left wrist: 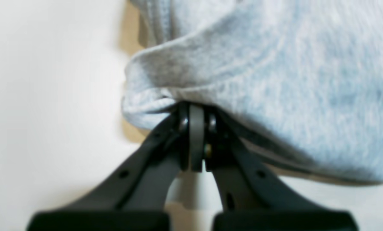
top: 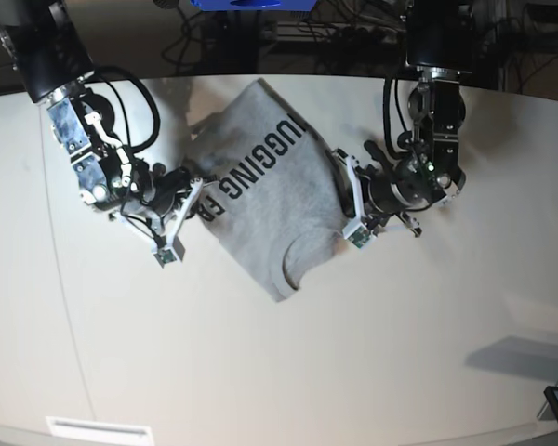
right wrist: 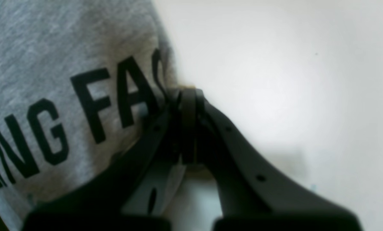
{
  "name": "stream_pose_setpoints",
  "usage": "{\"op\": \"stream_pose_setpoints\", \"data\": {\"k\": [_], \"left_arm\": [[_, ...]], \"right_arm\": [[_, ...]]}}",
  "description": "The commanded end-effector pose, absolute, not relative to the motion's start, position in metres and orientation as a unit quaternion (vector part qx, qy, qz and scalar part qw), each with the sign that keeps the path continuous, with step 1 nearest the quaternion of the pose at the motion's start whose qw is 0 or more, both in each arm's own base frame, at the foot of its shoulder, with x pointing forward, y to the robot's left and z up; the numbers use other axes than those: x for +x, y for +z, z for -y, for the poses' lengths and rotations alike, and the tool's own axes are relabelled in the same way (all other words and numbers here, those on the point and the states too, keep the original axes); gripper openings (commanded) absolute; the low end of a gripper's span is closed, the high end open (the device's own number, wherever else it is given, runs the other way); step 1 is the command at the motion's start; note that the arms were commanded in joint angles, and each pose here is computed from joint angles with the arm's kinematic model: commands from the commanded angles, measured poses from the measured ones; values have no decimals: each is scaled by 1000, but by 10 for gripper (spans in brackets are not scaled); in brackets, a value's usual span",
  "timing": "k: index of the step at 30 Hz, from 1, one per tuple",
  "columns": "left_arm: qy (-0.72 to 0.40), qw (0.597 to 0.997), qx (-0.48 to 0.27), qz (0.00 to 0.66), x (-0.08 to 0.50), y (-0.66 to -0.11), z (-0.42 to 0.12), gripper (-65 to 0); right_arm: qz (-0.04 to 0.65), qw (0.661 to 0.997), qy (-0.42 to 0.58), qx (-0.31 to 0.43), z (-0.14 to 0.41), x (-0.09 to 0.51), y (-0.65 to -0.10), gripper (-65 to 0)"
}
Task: Fold the T-shirt properly
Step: 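Grasp opposite shirt edges with both grippers and rotate the folded shirt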
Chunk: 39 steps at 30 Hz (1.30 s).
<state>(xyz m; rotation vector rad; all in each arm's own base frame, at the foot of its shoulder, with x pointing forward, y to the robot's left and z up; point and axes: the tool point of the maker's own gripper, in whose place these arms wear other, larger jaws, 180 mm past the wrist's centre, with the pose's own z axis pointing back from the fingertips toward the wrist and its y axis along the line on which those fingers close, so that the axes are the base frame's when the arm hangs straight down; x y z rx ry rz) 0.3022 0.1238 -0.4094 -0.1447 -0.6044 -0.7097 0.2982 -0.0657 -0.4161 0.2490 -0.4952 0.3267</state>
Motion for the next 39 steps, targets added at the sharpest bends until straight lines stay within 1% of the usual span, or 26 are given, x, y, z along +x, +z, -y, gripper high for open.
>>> {"op": "stream_pose_setpoints", "data": {"k": [1, 9, 14, 19, 22, 25, 27, 30, 34, 38, 39], "left_arm": [[-347, 893, -45, 281, 311, -408, -133, -645], [-381, 884, -46, 265, 357, -405, -115, -645], [-375, 886, -61, 265, 380, -402, -100, -643], [-365, 882, -85, 286, 402, -396, -85, -643], [-364, 883, -96, 279, 409, -399, -77, -643], [-392, 870, -101, 283, 413, -399, -60, -643], [-403, 867, -104, 275, 413, -402, -53, -643], [-402, 862, -119, 283, 417, -400, -38, -643], [-404, 859, -119, 291, 424, -394, -36, -643], [-403, 858, -111, 299, 428, -388, -42, -645], [-403, 858, -102, 302, 429, -385, -52, -645]], "right_arm": [[219, 955, 162, 120, 69, 289, -421, -649], [210, 957, 159, 121, 71, 279, -428, -649], [197, 960, 156, 123, 71, 268, -436, -649], [193, 961, 153, 128, 70, 257, -443, -649], [188, 962, 151, 130, 70, 250, -447, -649], [181, 963, 150, 132, 69, 242, -451, -649], [180, 963, 149, 134, 67, 241, -451, -649], [175, 964, 149, 136, 66, 236, -453, -649], [179, 961, 151, 147, 58, 228, -448, -649], [183, 967, 121, 129, 67, 236, -447, -649], [184, 967, 118, 127, 69, 237, -447, -649]]}}
